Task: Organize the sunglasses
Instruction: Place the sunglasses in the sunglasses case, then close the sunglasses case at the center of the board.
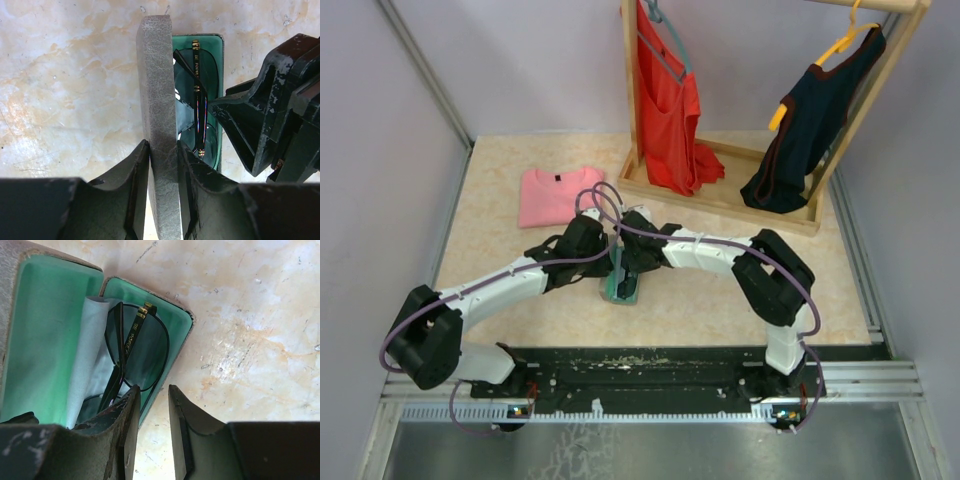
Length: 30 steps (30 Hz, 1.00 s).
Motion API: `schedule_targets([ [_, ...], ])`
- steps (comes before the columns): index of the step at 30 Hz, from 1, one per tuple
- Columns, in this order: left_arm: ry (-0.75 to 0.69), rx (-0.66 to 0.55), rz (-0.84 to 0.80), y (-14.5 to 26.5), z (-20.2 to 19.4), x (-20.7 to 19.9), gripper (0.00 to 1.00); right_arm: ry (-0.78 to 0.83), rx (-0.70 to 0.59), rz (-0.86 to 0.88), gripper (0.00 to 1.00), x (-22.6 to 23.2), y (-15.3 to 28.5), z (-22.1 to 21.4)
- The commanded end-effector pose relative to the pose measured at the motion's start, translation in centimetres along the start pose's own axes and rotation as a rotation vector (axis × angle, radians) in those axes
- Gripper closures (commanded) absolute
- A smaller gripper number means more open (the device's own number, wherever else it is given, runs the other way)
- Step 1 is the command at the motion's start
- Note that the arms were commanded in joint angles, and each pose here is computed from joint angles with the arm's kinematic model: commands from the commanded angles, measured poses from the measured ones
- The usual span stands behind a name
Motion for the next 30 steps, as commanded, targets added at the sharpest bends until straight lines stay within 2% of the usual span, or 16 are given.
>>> schedule_targets([
  [1,-0.014,-0.017,-0.036,0.9,0.6,-0.7,0.65,-0.031,-0.103,0.048,0.7,0.5,2.5,1.6],
  [6,-0.015,-0.021,-0.03,0.9,0.8,-0.7,0.63,-0.091,-0.182,0.129,0.7,0.0,4.1,1.0],
  [11,-0.015,-0.024,-0.036,1.1,1.0,-0.8,0.58,-0.179,-0.251,0.091,0.7,-1.6,4.8,-0.1],
  [15,-0.012,-0.028,-0.049,1.3,1.1,-0.9,0.53,-0.245,-0.239,0.094,0.71,-3.0,4.1,-1.2],
  [21,-0.004,-0.053,-0.087,2.1,1.6,-1.3,0.51,-0.331,-0.217,0.209,0.76,-4.1,2.8,-2.2],
  [27,-0.009,-0.086,-0.134,2.9,2.3,-1.7,0.47,-0.331,-0.164,0.266,0.83,-3.6,1.6,-2.7],
  [30,-0.003,-0.114,-0.108,3.4,2.8,-1.3,0.46,-0.332,-0.154,0.277,0.85,-3.5,1.2,-2.8],
])
Point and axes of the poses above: each gripper's point midway between its finger pads, its own y axis back along the fingers, its own x axis along the line the jaws close on, z = x × y, the point moved 9 cm from there along y, back along the fingers, and after that the axes turned 3 degrees about -y, right-handed, at the moved point
